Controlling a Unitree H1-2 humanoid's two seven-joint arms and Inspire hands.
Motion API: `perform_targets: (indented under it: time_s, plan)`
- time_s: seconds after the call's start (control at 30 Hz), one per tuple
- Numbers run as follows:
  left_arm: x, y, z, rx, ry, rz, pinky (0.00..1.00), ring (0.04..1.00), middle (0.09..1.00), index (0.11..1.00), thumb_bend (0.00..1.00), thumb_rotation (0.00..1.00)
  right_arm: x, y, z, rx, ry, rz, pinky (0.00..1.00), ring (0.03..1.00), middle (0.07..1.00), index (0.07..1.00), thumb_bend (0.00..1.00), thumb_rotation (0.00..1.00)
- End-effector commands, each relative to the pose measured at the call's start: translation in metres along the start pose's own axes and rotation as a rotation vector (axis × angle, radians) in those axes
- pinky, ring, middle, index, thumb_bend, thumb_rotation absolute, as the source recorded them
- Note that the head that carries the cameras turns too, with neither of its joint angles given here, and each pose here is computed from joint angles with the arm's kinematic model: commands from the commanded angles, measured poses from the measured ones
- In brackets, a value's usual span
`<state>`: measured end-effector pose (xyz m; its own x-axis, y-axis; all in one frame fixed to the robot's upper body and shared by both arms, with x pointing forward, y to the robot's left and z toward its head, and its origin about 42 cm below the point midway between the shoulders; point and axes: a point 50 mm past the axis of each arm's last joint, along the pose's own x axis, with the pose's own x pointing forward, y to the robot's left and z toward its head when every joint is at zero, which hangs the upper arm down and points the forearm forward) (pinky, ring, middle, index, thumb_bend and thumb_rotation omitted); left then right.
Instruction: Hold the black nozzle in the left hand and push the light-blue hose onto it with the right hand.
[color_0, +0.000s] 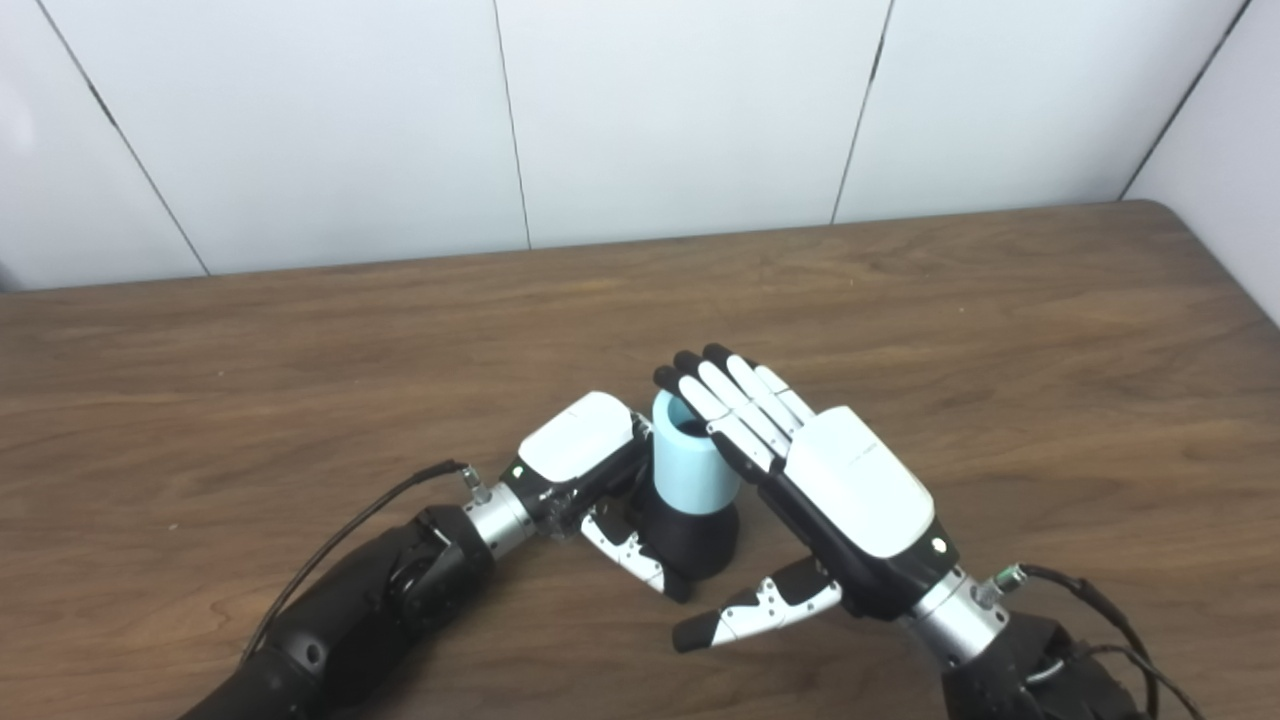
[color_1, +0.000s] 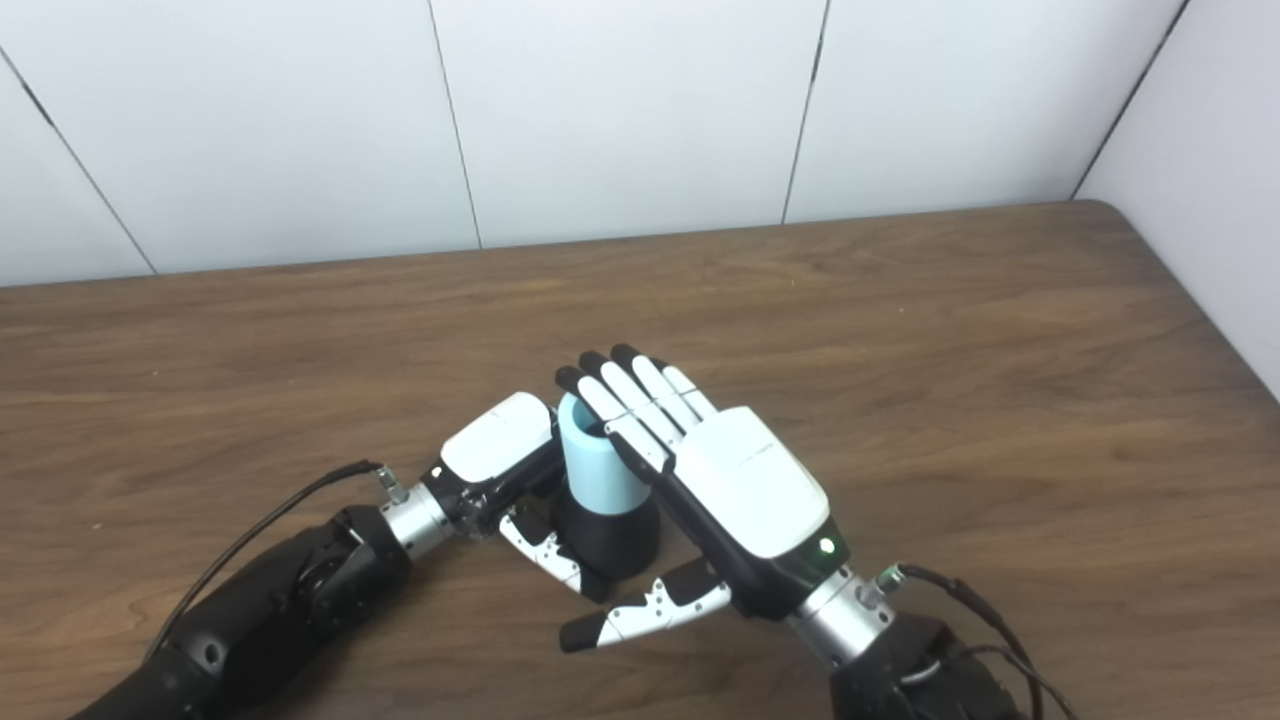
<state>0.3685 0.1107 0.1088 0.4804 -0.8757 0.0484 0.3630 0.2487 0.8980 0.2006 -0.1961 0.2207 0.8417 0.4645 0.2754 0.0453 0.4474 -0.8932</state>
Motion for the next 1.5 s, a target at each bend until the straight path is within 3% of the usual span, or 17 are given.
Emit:
perform_targets:
  time_s: [0.0, 0.13, 0.27, 0.5, 0.77, 1.0, 1.13, 1.2, 1.47]
  plan:
    - [-0.090, -0.103, -0.033, -0.037, 0.270, -0.539, 0.30, 0.336, 0.404, 0.520, 0.52, 0.00, -0.002, -0.006, -0.006, 0.036, 0.017, -0.071, 0.99, 1.000, 1.000, 1.000, 0.99, 0.92]
    - [-0.090, -0.102, -0.034, -0.042, 0.274, -0.539, 0.27, 0.311, 0.455, 0.495, 0.52, 0.00, -0.005, -0.005, -0.009, 0.075, 0.021, -0.111, 0.96, 1.000, 1.000, 1.000, 1.00, 0.94]
    - [-0.090, -0.103, -0.035, -0.041, 0.274, -0.534, 0.29, 0.331, 0.406, 0.518, 0.52, 0.00, -0.008, -0.003, -0.009, 0.098, 0.023, -0.120, 0.97, 1.000, 1.000, 1.000, 1.00, 0.95]
    - [-0.090, -0.102, -0.038, -0.030, 0.283, -0.551, 0.41, 0.429, 0.444, 0.520, 0.52, 0.00, -0.012, -0.004, -0.008, 0.128, 0.024, -0.146, 0.96, 1.000, 1.000, 1.000, 1.00, 0.94]
    - [-0.088, -0.103, -0.037, -0.027, 0.282, -0.547, 0.37, 0.407, 0.428, 0.521, 0.52, 0.00, -0.012, -0.007, -0.007, 0.152, 0.006, -0.154, 1.00, 1.000, 1.000, 1.000, 1.00, 0.94]
    - [-0.087, -0.105, -0.038, -0.042, 0.296, -0.546, 0.38, 0.400, 0.426, 0.523, 0.52, 0.00, -0.015, -0.006, -0.021, 0.274, 0.024, -0.249, 0.99, 1.000, 1.000, 1.000, 1.00, 0.99]
    - [-0.086, -0.104, -0.038, -0.036, 0.295, -0.554, 0.38, 0.405, 0.427, 0.521, 0.52, 0.00, -0.016, -0.005, -0.026, 0.330, 0.030, -0.307, 0.93, 1.000, 1.000, 1.000, 1.00, 1.00]
    - [-0.086, -0.105, -0.039, -0.034, 0.302, -0.565, 0.44, 0.458, 0.457, 0.509, 0.52, 0.00, -0.016, -0.006, -0.029, 0.353, 0.038, -0.324, 0.92, 1.000, 1.000, 1.000, 1.00, 1.00]
    - [-0.087, -0.106, -0.039, -0.032, 0.292, -0.555, 0.39, 0.414, 0.428, 0.519, 0.52, 0.00, -0.022, -0.006, -0.036, 0.384, 0.109, -0.378, 0.88, 1.000, 1.000, 1.000, 1.00, 1.00]
